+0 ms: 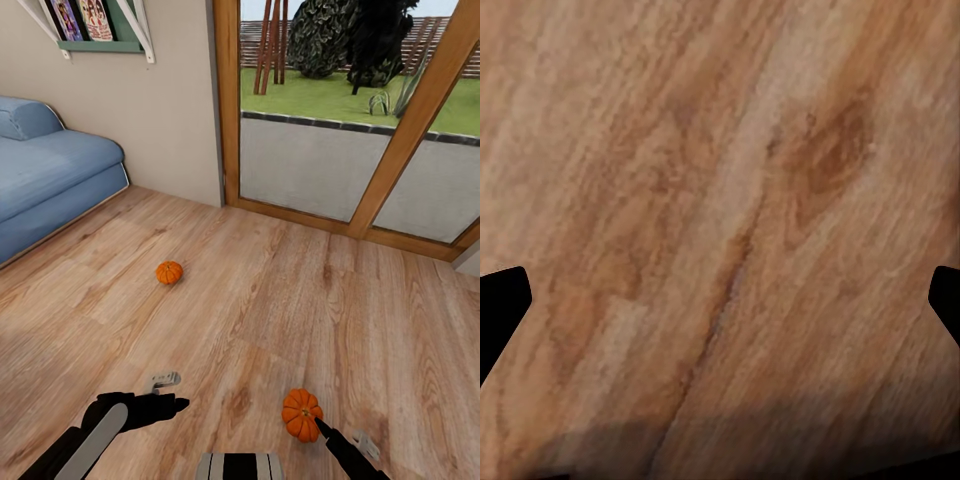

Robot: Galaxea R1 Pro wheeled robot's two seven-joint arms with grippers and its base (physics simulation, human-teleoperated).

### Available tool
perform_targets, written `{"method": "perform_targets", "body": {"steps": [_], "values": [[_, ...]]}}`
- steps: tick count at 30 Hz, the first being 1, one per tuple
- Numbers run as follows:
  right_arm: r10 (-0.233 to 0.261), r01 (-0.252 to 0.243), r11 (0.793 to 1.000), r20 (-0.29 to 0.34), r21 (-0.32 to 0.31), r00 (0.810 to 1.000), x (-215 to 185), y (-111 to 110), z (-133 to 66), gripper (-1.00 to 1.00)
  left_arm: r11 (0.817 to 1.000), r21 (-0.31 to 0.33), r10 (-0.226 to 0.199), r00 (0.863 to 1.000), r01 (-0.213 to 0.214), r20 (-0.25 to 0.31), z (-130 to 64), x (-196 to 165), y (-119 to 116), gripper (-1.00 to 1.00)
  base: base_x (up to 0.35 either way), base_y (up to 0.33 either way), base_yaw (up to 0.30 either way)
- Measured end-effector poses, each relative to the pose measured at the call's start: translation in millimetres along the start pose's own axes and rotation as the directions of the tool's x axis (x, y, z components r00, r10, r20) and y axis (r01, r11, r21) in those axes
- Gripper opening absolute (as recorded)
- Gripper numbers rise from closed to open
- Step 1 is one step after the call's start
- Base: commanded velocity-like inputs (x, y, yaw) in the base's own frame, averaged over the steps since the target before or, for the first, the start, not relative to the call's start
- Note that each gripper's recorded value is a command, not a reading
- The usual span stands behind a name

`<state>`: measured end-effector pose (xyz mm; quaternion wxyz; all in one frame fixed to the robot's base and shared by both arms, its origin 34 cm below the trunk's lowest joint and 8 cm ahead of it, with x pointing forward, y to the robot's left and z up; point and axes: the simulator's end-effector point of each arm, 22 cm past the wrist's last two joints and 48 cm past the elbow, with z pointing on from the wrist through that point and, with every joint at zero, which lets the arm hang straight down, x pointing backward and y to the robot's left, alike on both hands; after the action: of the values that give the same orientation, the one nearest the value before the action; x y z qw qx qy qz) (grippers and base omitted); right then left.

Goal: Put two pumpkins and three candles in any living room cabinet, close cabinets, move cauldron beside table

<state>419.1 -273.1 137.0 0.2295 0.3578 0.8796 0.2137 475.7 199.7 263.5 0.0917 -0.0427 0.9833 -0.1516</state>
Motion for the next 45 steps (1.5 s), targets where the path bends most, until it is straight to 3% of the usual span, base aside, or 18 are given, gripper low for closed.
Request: {"method": "perform_targets", "body": {"steps": [4,6,15,28,32,35,39,45], "values": [[0.065,-0.069,0.996,-0.077,-0.058,0.995,6.0,6.0,-5.5,1.00,1.000,0.000,-0.001,1.000,0.001,0.002,-0.5,-1.0,0.3,1.00,0.000,0.000,0.000],[0.085,-0.090,0.995,-0.096,-0.048,0.992,-9.4,-9.8,-14.5,1.00,1.000,0.000,-0.003,1.000,0.003,0.004,-0.7,-1.6,0.7,1.00,0.000,0.000,0.000],[0.169,-0.169,0.985,-0.018,-0.025,0.986,-54.6,-36.1,-27.0,1.00,1.000,0.000,-0.004,1.000,0.004,-0.001,0.8,-0.1,1.0,1.00,0.000,0.000,0.000],[0.175,-0.175,0.984,-0.024,0.008,0.984,-46.5,-50.9,-23.3,1.00,1.000,-0.012,-0.018,0.999,0.018,-0.032,12.1,9.0,10.7,1.00,0.000,0.000,0.000],[0.175,-0.175,0.984,-0.024,0.009,0.984,-46.7,-50.9,-23.2,1.00,1.000,-0.014,-0.022,0.999,0.021,-0.048,9.6,7.5,13.9,1.00,0.000,0.000,0.000],[0.175,-0.175,0.985,-0.023,0.008,0.984,-46.9,-50.7,-23.1,1.00,1.000,0.002,-0.017,0.997,0.018,-0.074,-5.4,-2.8,13.5,1.00,0.000,0.000,0.000],[0.174,-0.174,0.985,-0.024,0.006,0.985,-46.9,-50.2,-23.1,1.00,0.997,0.016,-0.068,0.996,0.069,-0.057,-16.6,-17.9,20.9,1.00,0.000,0.000,0.000],[0.178,-0.178,0.984,-0.036,0.018,0.983,-39.3,-57.9,-21.2,1.00,0.991,0.058,-0.115,0.990,0.120,-0.085,-11.0,-13.2,16.5,1.00,0.000,0.000,0.000]]}}
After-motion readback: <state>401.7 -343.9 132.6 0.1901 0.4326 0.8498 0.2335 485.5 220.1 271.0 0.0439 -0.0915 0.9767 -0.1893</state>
